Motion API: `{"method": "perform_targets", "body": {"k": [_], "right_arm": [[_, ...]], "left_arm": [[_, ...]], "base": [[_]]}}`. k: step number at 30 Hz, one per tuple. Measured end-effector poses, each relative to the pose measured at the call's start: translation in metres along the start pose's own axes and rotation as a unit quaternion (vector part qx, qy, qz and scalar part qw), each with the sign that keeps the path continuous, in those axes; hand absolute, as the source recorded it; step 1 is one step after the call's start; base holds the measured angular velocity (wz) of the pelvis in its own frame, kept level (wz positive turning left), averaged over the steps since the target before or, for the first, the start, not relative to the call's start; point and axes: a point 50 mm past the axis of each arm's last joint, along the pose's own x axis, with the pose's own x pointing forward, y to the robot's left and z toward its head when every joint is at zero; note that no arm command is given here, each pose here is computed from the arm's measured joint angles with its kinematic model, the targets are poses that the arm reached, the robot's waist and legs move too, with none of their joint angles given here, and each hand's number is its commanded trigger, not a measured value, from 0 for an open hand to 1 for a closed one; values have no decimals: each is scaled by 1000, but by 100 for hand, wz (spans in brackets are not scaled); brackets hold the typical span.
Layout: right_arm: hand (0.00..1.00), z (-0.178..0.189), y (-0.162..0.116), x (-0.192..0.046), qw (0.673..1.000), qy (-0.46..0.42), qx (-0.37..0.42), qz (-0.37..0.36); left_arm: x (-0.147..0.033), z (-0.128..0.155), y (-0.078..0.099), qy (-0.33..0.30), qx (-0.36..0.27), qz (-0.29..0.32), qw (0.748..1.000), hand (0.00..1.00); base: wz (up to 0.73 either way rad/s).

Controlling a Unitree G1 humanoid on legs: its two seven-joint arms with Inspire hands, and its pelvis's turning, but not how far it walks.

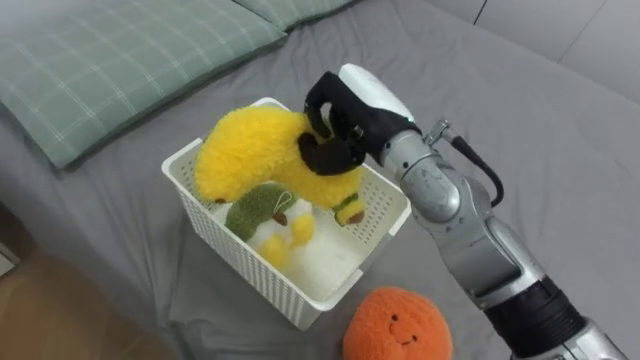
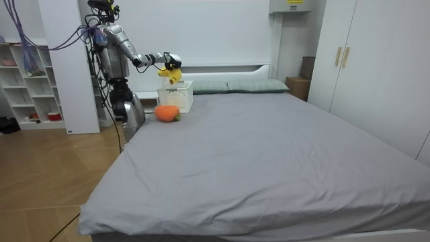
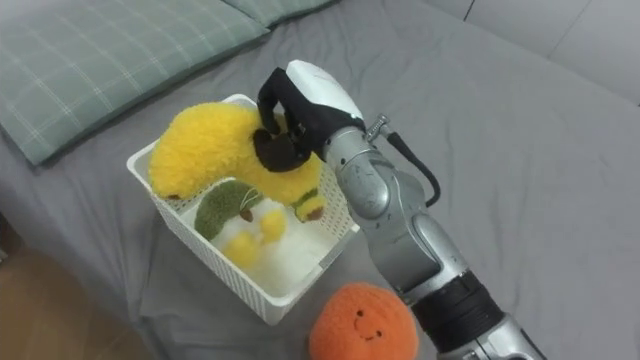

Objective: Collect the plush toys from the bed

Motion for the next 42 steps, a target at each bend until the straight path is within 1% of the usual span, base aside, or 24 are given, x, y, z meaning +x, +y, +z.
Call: {"method": "perform_targets", "body": {"k": [1,4,11,24,34,37,42], "right_arm": [[0,0,0,0,1000,0,0,0],[0,-1,1,0,1000,4,-3,0],[0,-18,8,1,999,39,-1,2],[0,-18,6,1,999,38,-2,-8],[0,-24,-3,-1,999,42,0,-24],[0,-30,-6,-4,998,51,-4,-30],[0,-53,-10,-18,994,91,15,-54]], "left_arm": [[0,0,1,0,0,1,1000,0],[0,-1,1,3,-3,2,1000,0],[0,-4,1,7,-2,3,1000,0],[0,0,1,1,5,12,1000,0],[1,8,-1,-9,4,8,1000,0],[0,12,1,-17,0,12,1000,0],[1,11,3,-16,-16,17,1000,0]], "base": [[0],[0],[0],[0],[-11],[-7],[-17]]}}
